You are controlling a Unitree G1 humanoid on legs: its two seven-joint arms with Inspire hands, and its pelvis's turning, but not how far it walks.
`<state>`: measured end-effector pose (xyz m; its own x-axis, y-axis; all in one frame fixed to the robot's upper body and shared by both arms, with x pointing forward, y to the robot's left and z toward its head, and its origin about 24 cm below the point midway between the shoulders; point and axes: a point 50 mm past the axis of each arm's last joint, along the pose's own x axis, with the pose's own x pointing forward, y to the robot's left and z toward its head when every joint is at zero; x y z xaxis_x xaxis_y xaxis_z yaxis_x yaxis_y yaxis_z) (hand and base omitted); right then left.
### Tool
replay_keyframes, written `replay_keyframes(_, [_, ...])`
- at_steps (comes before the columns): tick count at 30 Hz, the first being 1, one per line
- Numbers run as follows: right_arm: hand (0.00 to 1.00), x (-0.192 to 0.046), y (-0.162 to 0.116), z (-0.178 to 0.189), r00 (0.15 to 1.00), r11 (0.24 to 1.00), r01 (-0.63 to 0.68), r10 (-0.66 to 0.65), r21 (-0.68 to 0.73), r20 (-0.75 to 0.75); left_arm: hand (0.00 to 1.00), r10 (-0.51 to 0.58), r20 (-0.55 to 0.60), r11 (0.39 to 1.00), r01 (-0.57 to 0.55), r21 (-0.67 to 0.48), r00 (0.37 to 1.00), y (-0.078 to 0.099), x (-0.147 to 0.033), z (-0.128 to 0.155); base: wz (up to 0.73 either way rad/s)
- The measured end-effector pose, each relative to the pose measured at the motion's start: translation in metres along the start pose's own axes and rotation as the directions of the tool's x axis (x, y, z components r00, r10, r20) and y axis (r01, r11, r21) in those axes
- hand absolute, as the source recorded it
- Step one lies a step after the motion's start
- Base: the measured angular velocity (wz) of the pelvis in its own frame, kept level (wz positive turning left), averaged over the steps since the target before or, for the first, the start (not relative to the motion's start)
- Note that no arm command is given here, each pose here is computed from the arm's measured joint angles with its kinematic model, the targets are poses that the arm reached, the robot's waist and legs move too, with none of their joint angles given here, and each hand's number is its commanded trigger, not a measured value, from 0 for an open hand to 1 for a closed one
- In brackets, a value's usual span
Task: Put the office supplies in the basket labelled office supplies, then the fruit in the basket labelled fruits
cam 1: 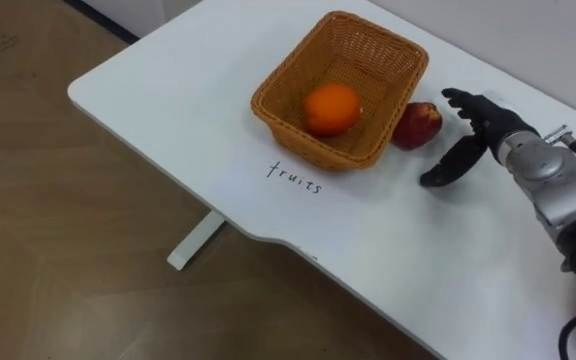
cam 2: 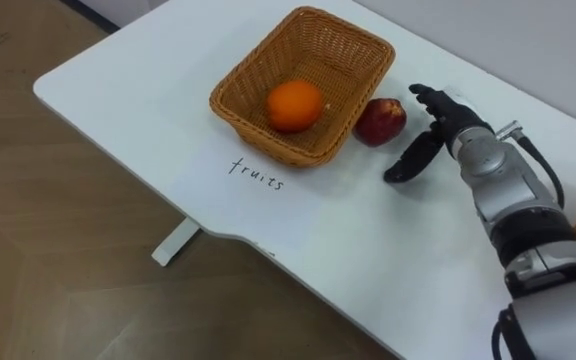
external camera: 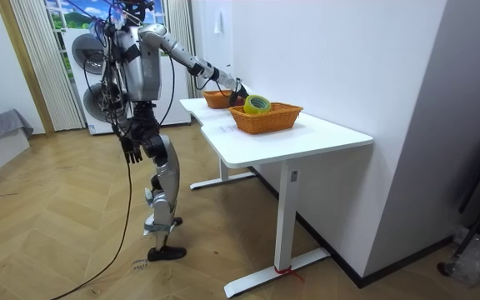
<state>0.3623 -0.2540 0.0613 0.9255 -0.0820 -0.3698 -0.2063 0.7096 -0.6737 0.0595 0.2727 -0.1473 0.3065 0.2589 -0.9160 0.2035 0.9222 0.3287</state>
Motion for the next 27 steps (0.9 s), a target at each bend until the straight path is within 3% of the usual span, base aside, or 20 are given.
replay_keyframes(13, [0.0, 0.001, -0.002, 0.009, 0.999, 0.999, -0.034, 0.034, 0.008, 0.007, 0.0, -0.006, -0.018, 1.0, 0.005, -0.017, 1.0, 0.002, -0.001, -0.005, 0.0])
replay_keyframes(20, [0.0, 0.001, 0.002, 0.016, 0.996, 0.99, -0.082, 0.077, 0.113, 0.051, 0.0, 0.001, -0.015, 1.0, -0.002, -0.02, 1.0, 0.003, 0.0, -0.003, 0.01])
replay_keyframes(27, [0.0, 0.001, 0.002, 0.018, 0.995, 0.987, -0.091, 0.083, 0.132, 0.06, 0.0, 0.002, -0.024, 1.0, -0.003, -0.03, 1.0, 0.003, 0.0, -0.005, 0.01])
